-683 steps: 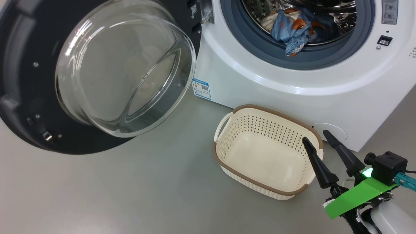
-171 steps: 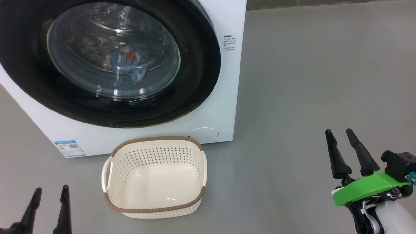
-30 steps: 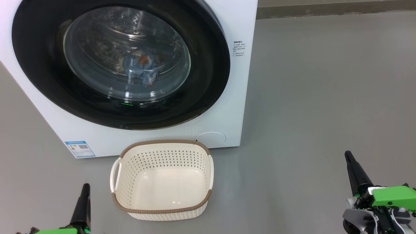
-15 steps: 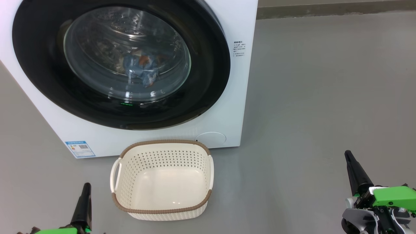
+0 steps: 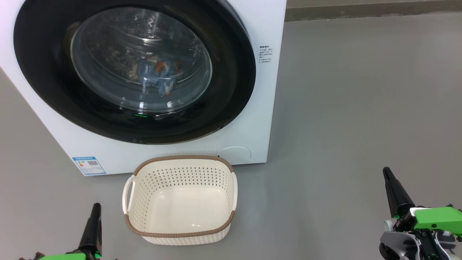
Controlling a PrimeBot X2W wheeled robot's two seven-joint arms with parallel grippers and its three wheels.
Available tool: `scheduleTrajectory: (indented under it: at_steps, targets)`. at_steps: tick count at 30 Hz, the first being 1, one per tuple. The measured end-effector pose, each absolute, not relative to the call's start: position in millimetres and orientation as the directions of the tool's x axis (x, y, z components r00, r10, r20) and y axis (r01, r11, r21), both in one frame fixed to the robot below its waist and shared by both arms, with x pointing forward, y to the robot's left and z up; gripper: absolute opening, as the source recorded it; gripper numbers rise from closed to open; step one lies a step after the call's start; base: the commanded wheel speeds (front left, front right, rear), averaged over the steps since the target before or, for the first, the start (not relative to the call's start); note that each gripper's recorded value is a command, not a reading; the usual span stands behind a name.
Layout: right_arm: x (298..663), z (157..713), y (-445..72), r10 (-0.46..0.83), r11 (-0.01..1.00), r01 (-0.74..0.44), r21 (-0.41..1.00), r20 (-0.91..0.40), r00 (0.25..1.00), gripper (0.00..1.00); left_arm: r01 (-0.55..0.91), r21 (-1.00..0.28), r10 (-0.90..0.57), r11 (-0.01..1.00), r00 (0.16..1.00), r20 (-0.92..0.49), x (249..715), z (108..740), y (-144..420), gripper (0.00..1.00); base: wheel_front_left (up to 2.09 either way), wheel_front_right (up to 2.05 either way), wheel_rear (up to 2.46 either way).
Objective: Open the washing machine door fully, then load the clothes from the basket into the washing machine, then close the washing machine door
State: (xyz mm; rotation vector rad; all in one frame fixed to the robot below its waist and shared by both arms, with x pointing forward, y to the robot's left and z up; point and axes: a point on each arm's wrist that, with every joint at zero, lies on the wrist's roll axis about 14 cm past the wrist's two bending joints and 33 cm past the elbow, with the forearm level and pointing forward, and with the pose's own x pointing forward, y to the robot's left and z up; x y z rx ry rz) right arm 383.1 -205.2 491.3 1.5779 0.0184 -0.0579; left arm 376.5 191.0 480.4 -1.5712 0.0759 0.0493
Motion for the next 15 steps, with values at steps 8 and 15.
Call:
scheduleTrajectory:
  at_steps: [8,15]
  targets:
    - [383.1,491.2,-205.3,-0.025,-0.008,0.049,0.999,-0.049,0.998,0.0,-0.08,-0.997,-0.017,-0.001,0.997,-0.08,376.5,480.4,190.9,0.0,0.0,0.0,0.0]
    - [383.0,491.3,-205.4,-0.025,-0.008,0.048,0.999,-0.049,0.998,0.0,-0.079,-0.997,-0.017,-0.001,0.997,-0.079,376.5,480.4,190.9,0.0,0.0,0.0,0.0]
